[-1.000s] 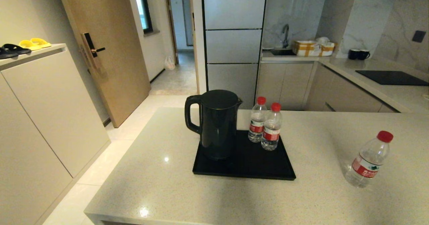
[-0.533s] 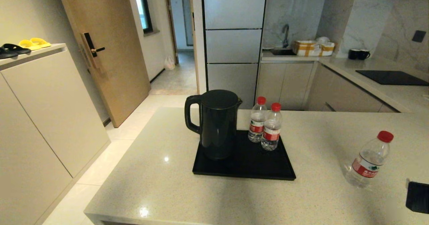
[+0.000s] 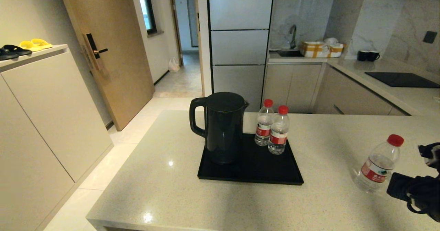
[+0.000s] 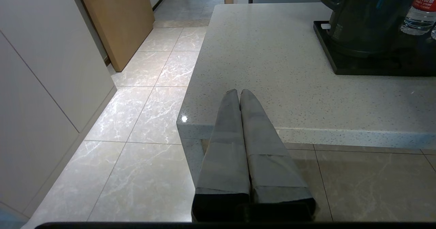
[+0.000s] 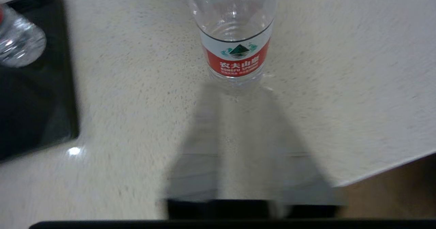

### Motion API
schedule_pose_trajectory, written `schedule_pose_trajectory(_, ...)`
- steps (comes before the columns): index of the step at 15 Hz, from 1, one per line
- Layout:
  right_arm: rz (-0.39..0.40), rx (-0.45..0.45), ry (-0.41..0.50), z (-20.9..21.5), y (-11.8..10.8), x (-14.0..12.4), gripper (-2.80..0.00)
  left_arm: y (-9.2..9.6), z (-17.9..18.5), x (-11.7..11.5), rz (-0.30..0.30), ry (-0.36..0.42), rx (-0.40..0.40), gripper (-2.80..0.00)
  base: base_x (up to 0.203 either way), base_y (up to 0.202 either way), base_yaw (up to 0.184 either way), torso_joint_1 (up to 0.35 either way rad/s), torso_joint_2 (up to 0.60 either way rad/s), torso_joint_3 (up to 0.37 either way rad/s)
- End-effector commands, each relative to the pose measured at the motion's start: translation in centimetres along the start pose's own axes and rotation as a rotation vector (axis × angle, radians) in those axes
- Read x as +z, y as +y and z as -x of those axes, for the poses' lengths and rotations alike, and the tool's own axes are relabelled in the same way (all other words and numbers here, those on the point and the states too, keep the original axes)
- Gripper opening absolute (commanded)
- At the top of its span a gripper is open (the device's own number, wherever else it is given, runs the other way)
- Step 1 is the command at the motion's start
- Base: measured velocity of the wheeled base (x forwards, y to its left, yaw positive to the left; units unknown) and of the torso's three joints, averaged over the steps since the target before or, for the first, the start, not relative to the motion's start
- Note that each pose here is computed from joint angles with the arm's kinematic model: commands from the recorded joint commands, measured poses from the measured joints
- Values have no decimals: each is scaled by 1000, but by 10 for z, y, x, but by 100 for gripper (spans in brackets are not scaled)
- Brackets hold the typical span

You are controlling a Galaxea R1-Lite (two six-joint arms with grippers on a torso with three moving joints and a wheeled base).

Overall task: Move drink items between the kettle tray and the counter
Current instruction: Return the bottled water to its original position

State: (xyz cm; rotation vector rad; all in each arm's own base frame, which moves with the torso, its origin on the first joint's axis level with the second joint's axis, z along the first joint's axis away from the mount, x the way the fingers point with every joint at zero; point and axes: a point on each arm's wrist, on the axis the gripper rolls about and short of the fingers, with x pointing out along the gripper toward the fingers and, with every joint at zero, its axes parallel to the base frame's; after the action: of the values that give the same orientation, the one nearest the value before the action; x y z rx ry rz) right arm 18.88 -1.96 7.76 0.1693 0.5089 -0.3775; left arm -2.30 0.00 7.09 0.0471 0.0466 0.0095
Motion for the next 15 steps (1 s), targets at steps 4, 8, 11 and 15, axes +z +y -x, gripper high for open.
schedule_pose_trajectory(4,-23,-33,22,-34,2,-32,0,0,0,0,-1,1,2,-280,0,0,0,0,0,0)
schedule_pose_trajectory(8,-32,-76,0,-41,1,-36,0,0,0,0,-1,2,2,-280,0,0,0,0,0,0)
schedule_pose_trajectory(11,-37,-75,-3,-41,1,-35,0,0,0,0,-1,1,2,-280,0,0,0,0,0,0)
schedule_pose_trajectory(15,-40,-78,-9,-49,2,-39,0,0,0,0,-1,0,2,-280,0,0,0,0,0,0)
